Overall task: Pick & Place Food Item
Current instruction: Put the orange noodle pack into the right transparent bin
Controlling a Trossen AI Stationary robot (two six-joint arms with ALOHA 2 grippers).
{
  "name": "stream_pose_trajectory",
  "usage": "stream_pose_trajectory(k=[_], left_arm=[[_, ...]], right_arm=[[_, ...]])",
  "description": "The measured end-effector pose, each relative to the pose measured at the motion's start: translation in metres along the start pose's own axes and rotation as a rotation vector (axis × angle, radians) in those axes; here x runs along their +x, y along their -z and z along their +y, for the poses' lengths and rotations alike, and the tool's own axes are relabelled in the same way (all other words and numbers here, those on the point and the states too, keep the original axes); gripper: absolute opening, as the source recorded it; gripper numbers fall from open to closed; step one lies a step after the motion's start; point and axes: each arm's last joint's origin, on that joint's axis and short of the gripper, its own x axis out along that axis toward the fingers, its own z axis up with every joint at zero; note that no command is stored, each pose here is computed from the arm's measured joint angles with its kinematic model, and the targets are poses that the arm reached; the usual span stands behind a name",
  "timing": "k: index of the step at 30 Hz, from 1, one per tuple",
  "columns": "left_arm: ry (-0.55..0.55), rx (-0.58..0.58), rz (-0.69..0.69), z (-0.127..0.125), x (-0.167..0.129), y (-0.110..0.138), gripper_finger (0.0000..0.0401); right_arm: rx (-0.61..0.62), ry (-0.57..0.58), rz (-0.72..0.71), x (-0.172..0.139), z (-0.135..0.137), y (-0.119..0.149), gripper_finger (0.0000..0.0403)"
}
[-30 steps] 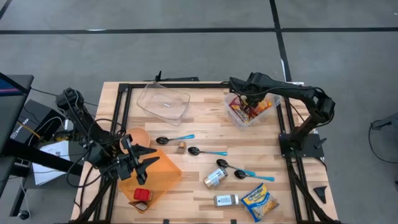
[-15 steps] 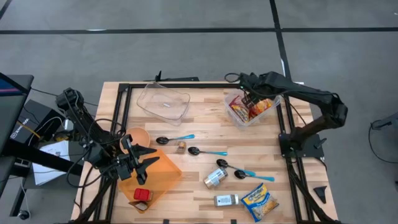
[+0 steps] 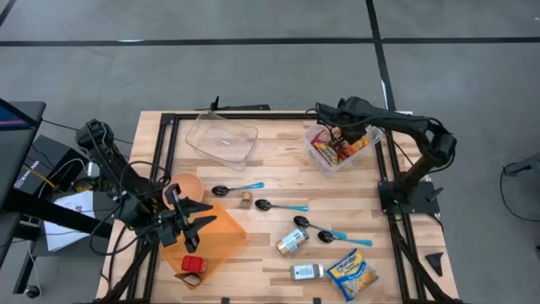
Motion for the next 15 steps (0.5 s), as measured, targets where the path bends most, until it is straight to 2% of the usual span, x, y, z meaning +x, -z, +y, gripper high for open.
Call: stream_pose_trajectory(k=[7, 15], left_arm=[[0.001, 0.002, 0.001, 0.0, 0.0, 0.0, 0.0126], [-0.001, 0.002, 0.005, 0.0, 0.0, 0.0, 0.0126]], right_arm=[[-0.019, -0.007, 0.003, 0.022, 0.005, -0.006, 0.0002], [-0.012, -0.004, -0.039, 0.011, -0.001, 0.002, 0.0001]])
